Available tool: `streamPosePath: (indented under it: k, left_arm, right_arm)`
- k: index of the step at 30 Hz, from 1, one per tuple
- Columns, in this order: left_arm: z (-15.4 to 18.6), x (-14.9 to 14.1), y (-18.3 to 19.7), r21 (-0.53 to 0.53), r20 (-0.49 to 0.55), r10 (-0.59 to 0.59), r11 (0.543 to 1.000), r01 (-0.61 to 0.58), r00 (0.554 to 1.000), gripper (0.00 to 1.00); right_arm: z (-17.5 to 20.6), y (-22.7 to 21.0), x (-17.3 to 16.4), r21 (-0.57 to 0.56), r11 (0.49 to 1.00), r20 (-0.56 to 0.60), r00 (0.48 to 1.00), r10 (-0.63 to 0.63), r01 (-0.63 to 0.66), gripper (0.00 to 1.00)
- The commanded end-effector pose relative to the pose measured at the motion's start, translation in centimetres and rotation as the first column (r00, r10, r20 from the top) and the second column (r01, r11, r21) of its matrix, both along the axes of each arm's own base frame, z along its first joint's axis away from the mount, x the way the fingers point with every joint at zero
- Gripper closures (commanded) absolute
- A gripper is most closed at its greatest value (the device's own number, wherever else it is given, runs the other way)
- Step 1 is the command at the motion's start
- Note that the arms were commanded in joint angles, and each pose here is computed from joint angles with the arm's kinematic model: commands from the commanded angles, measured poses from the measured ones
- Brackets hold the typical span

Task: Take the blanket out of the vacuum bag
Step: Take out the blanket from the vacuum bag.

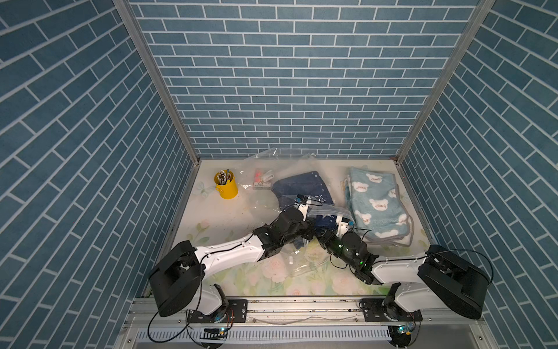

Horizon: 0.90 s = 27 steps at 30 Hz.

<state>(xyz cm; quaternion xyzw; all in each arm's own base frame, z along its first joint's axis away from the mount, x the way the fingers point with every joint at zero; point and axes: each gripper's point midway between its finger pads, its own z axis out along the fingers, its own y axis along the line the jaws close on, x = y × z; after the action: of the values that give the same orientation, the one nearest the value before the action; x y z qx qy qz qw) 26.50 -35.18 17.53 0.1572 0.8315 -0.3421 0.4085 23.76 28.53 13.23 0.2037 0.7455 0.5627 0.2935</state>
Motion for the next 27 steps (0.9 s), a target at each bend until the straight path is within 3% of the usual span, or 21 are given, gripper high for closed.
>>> streamPosePath:
  k: [1,7,27]
  left_arm:
    - [0.2,0.0,-0.2,-0.005,0.012,-0.011,1.0,0.011,1.0,1.0]
    - [0.4,0.0,-0.1,-0.004,0.019,-0.004,1.0,0.004,1.0,1.0]
    - [0.3,-0.2,0.0,-0.012,0.017,-0.011,1.0,0.011,1.0,1.0]
  right_arm:
    - [0.3,0.1,0.1,-0.034,0.999,0.032,0.999,0.011,-0.01,0.8]
    - [-1.6,-0.3,-0.1,-0.054,0.999,-0.001,1.0,0.005,-0.005,0.79]
    - [-6.4,-0.8,0.2,-0.096,0.995,-0.111,0.993,-0.037,0.026,0.42]
